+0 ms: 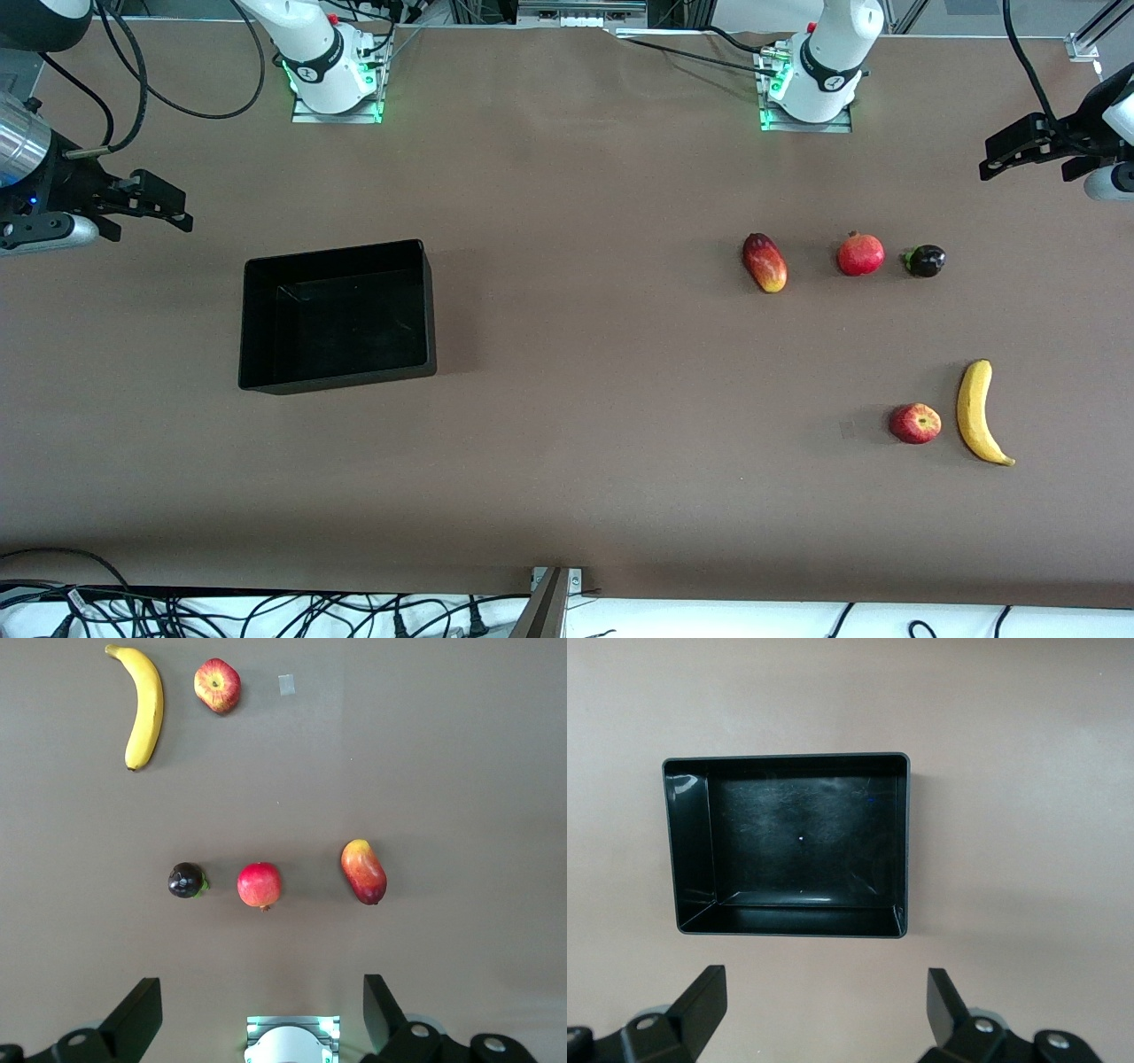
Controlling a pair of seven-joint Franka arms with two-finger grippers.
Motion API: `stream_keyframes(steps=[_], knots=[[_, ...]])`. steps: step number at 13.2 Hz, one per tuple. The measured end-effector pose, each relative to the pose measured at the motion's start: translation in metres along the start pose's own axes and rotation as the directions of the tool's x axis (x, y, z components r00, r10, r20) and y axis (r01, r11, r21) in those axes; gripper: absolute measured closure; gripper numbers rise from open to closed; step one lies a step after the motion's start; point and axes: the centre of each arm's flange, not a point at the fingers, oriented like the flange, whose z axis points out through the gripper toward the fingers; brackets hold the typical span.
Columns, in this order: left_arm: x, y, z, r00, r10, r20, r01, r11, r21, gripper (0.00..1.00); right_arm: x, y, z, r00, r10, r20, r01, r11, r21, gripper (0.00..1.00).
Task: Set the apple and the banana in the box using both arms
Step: 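Reach the right gripper down to the rim of the black box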
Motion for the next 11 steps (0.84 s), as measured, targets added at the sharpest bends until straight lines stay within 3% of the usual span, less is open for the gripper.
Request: stream_keyframes(steps=[7,9,11], knots=[[0.0,0.0,0.0,1.0,-0.004,0.0,0.004,1.0,0.0,0.0,0.003,-0.001,0.006,1.0,-0.015,0.017,0.016,0.999,-0.048,0.0],[0.0,0.0,0.0,1.0,-0.006,0.0,0.006,1.0,0.0,0.0,0.008,0.001,0.025,0.998,-0.029,0.052,0.034,0.995,-0.099,0.0],[0.0,-0.001,0.0,1.0,-0.007,0.0,0.007,1.0,0.0,0.0,0.019,0.002,0.064,0.997,-0.037,0.074,0.045,0.993,-0.111,0.0]])
